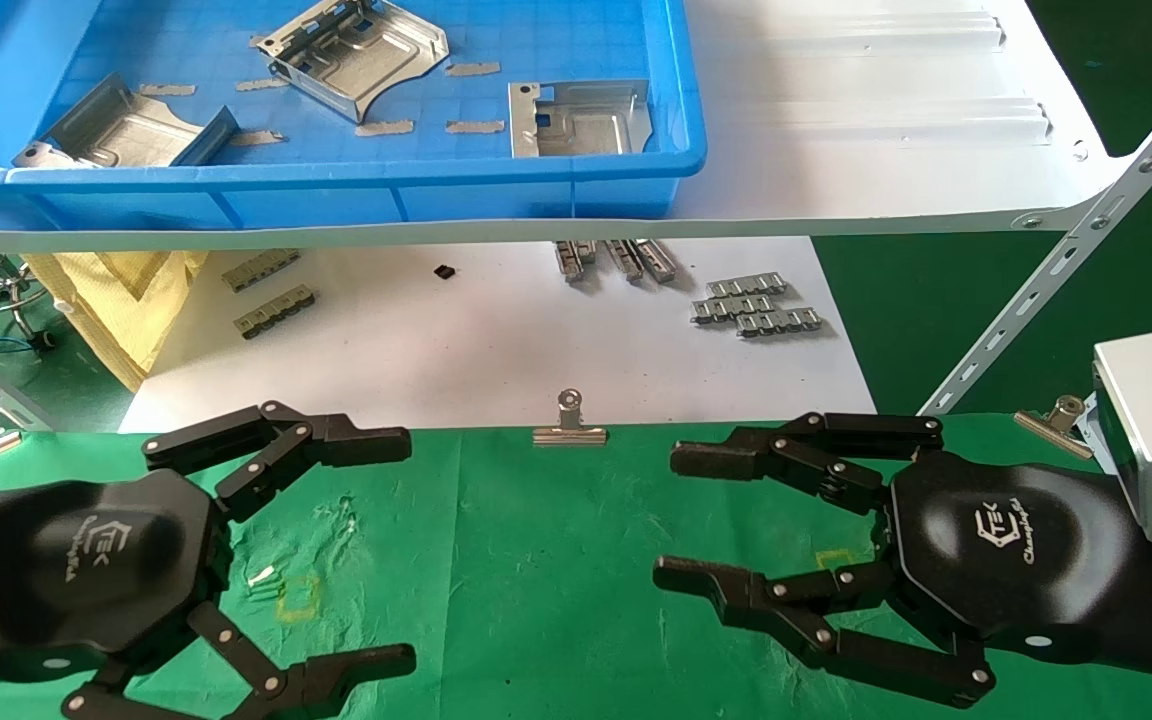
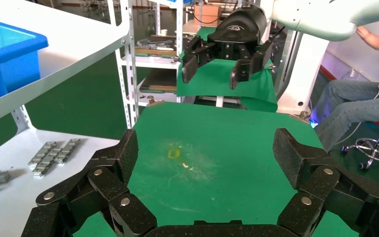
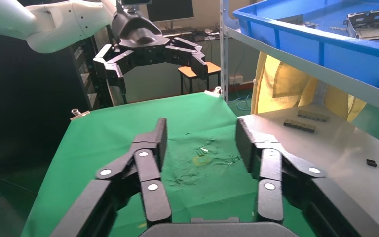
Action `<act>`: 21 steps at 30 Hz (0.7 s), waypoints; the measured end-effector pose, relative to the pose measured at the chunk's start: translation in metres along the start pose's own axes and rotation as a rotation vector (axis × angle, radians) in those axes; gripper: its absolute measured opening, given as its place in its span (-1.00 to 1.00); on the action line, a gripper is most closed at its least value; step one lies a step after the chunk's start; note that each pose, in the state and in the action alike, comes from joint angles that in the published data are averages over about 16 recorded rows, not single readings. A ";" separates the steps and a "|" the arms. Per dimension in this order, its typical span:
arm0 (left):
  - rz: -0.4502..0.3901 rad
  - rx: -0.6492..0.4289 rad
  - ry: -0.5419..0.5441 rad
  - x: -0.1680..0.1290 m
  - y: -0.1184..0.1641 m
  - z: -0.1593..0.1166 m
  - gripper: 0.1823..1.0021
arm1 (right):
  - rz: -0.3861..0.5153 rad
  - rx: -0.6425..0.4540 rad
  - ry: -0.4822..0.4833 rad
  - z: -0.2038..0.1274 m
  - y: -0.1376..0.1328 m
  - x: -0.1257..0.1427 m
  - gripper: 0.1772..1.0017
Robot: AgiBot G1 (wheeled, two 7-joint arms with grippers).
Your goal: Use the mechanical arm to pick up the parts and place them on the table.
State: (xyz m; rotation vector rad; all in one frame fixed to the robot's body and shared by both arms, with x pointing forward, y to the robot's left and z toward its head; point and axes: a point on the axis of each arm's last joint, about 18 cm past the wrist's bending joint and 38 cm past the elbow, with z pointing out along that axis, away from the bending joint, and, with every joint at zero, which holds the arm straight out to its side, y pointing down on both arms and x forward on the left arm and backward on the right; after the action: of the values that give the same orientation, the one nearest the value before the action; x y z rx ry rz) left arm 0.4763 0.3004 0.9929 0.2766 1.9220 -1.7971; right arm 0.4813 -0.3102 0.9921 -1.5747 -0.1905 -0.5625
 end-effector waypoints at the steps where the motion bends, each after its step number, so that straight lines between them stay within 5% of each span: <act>1: 0.000 0.000 0.000 0.000 0.000 0.000 1.00 | 0.000 0.000 0.000 0.000 0.000 0.000 0.11; 9: 0.000 0.000 0.000 0.000 0.000 0.000 1.00 | 0.000 0.000 0.000 0.000 0.000 0.000 -0.37; 21: 0.064 0.000 -0.048 -0.022 -0.018 0.001 1.00 | 0.000 0.000 0.000 0.000 0.000 0.000 -0.81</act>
State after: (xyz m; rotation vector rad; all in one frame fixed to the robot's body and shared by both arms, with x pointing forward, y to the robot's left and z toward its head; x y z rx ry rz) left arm 0.4877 0.3011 1.0190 0.2892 1.8599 -1.7466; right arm 0.4813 -0.3102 0.9921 -1.5747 -0.1905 -0.5625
